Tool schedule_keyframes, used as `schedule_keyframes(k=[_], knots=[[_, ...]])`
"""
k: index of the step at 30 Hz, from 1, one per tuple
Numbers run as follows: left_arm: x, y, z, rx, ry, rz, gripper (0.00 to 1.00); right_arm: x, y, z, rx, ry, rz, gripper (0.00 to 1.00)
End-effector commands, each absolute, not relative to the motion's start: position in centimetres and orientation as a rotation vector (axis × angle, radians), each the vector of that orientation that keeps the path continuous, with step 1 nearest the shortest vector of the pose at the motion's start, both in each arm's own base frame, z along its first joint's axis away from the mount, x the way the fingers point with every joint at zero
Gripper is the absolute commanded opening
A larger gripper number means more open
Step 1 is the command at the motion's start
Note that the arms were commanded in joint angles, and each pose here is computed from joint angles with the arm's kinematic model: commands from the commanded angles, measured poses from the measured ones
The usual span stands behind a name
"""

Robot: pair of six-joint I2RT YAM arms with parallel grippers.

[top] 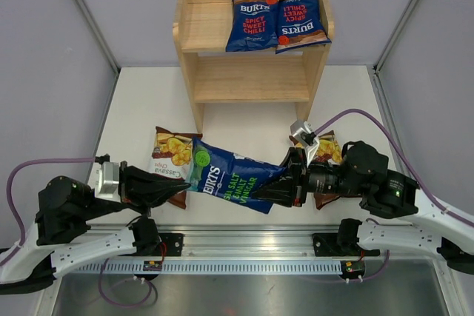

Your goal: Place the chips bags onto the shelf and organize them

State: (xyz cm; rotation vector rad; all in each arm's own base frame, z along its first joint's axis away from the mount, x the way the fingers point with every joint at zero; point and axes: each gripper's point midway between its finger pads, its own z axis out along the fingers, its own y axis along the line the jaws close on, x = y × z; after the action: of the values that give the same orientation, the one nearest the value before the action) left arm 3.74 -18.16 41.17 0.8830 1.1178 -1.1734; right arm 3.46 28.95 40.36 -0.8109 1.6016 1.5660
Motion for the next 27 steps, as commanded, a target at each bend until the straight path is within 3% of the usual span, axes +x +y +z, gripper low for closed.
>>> schedule_keyframes(k=[1, 7, 16, 18, 24, 27], knots=[[4.8, -14.3, 45.3, 0.722, 1.032, -1.085, 0.0, 3.0, 27.7, 42.7, -0.813, 1.538, 1.572, 0.0], [8.8, -9.3, 45.3, 0.453, 1.158, -0.887, 0.0, 6.3, 27.3, 43.8, -0.647, 1.576, 1.431, 0.0], [14.9, -4.5, 39.8, 0.04, 1.403, -0.57, 0.15, 12.2, 27.4, 48.5, -0.283, 1.503, 1.309, 0.0], [15.7, -3.0, 38.6, -0.056, 1.435, -0.494, 0.23, 13.9, 26.9, 50.8, -0.15, 1.45, 1.286, 0.0], [16.7, -3.5, 37.0, -0.07, 1.505, -0.397, 0.67, 19.9, 29.2, 54.2, 0.086, 1.43, 1.259, 0.0], [17.1, -4.6, 36.6, -0.019, 1.538, -0.35, 0.8, 23.4, 31.5, 55.7, 0.114, 1.424, 1.335, 0.0]])
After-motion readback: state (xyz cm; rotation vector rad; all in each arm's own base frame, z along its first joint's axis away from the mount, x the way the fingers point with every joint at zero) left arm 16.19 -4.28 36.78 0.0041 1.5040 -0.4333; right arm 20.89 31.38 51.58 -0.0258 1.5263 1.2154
